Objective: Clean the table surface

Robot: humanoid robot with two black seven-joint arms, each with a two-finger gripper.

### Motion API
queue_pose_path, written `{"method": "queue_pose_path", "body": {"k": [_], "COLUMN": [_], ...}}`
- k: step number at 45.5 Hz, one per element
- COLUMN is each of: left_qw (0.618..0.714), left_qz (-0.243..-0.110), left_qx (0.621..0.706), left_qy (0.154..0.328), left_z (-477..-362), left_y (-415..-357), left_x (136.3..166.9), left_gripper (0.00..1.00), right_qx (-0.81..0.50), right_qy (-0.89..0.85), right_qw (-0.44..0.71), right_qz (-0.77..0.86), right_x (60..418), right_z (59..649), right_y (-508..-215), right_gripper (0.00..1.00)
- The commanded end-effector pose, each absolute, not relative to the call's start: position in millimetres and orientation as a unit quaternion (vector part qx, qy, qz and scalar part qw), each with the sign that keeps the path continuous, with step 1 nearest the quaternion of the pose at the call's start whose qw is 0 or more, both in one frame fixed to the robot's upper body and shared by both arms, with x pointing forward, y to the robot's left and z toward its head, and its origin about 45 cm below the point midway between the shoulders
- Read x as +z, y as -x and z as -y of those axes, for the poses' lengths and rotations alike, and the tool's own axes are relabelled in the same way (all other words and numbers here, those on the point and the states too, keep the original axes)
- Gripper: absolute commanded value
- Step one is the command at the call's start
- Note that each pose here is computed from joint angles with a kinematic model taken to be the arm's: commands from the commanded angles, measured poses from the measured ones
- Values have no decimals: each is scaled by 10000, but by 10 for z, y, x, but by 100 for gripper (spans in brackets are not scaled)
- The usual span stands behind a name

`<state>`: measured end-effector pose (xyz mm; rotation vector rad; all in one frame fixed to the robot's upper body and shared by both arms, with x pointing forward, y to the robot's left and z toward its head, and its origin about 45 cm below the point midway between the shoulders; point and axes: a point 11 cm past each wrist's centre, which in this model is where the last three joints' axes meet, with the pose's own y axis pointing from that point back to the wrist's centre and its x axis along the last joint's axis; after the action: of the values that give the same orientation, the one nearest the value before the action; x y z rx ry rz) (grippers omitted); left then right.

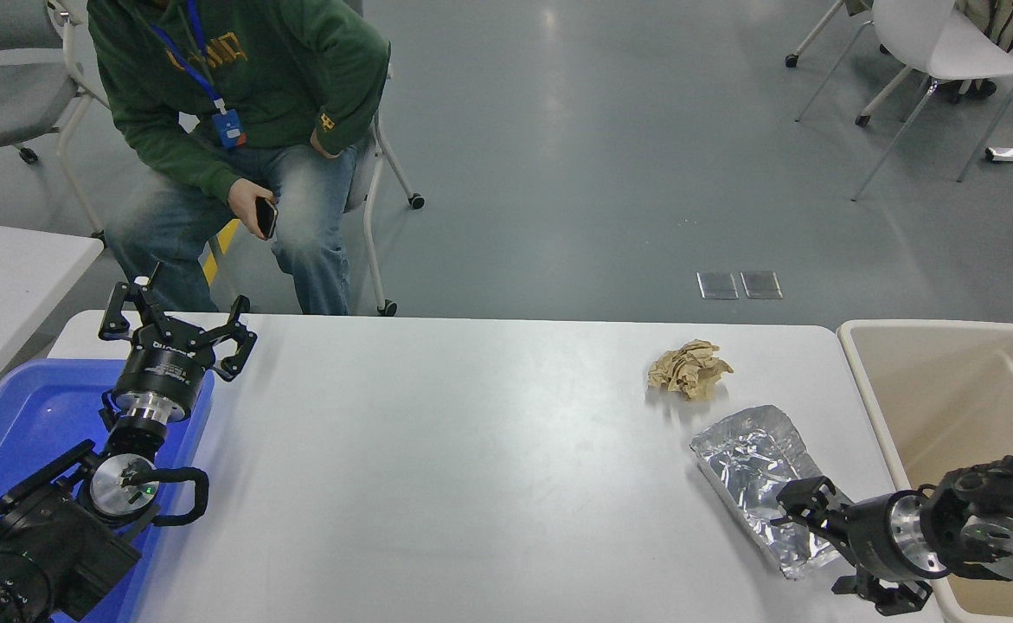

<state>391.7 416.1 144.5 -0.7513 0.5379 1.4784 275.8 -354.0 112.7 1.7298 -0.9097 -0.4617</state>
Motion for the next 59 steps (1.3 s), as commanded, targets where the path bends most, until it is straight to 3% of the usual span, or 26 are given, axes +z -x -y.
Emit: {"method": "queue_pose_path", "body": {"k": [1, 13, 23, 28, 39, 59], "left_qw": [6437, 6437, 6434, 6437, 6437, 6437], "left_qz": [-2364, -2364, -2359, -2364, -2364, -2364], "left_qx": [6490, 6490, 6492, 6490, 6490, 6490], "left_qy": [3296, 3296, 3301, 3296, 3296, 3296], "left_z": [-4161, -4161, -4162, -4161, -4161, -4161], "left_y": [-3917, -3917, -3917, -3917, -3917, -3917], "left_x": [1444, 1444, 1445, 1444, 1444, 1444], "left_gripper": [100, 100, 100, 100, 100, 100], "right_qx": [-1674, -1385, -1350, -1251, -1214, -1310], "right_qy": [-7253, -7190, -7179, -7202, -7133, -7080], "right_qw": [5498, 5653, 5738, 5790, 6024, 5997], "right_qz": [3791, 3799, 3705, 3610, 3370, 3492], "right_x": [1101, 1049, 981, 961, 896, 988], "right_z": [3576, 3615, 3615, 3593, 3673, 3807], "right_y": [-2806, -2873, -2821, -2821, -2711, -2727], "right_gripper": [99, 97, 86, 68, 0, 0]}}
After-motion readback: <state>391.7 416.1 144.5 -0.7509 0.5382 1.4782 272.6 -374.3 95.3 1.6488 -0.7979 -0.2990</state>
